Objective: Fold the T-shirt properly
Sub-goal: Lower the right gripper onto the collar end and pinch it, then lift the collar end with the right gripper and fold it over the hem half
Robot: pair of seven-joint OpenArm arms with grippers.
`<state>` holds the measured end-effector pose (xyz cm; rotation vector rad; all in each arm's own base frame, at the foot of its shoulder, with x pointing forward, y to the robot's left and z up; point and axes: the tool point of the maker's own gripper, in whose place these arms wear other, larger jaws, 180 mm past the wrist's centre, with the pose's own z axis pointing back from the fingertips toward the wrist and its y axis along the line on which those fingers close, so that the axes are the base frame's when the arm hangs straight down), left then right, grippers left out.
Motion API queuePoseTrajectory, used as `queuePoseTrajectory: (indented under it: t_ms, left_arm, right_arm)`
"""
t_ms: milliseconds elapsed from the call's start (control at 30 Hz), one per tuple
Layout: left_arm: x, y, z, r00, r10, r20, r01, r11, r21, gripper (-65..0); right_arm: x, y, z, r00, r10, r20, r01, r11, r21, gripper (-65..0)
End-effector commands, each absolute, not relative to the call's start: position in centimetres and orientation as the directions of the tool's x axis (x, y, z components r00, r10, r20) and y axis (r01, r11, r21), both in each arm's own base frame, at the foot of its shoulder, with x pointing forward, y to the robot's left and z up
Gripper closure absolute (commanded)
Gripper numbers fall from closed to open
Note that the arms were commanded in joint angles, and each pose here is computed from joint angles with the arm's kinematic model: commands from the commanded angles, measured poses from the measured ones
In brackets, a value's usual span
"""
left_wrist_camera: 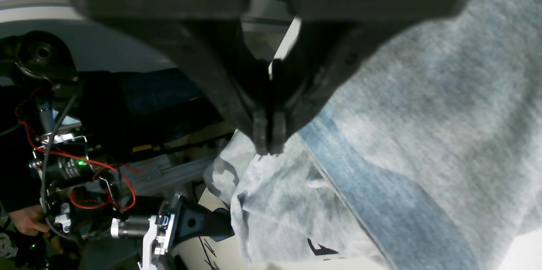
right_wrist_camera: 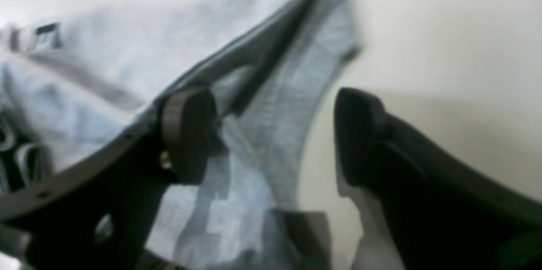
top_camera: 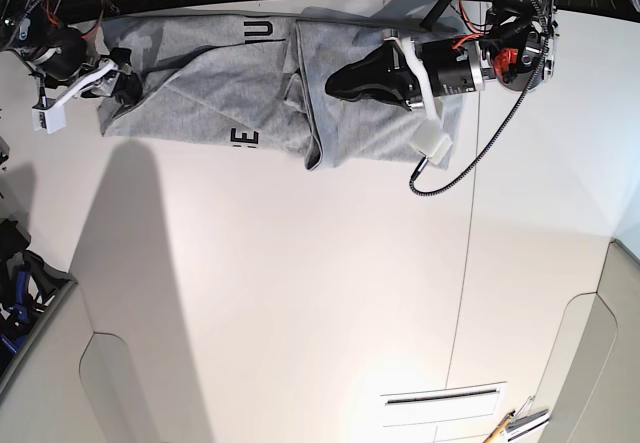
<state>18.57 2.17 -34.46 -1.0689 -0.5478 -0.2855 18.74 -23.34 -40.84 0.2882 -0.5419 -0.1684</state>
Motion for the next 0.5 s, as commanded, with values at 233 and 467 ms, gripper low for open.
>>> queuePoseTrajectory:
  t_ms: [233, 467]
  left_arm:
    - [19.0, 2.1, -33.4, 0.813, 0.056, 0.579, 0.499, 0.444, -0.744, 0.0]
    - [19.0, 2.1, -33.4, 0.813, 0.056, 0.579, 0.499, 0.444, -0.744, 0.0]
  right_arm:
    - [19.5, -23.2, -39.9, 0.820, -0.258, 0.510, 0.082, 0.936, 0.342, -44.5]
    - [19.5, -21.3, -40.0, 0.810, -0.306, 0.501, 0.084, 0.905, 0.417, -44.4]
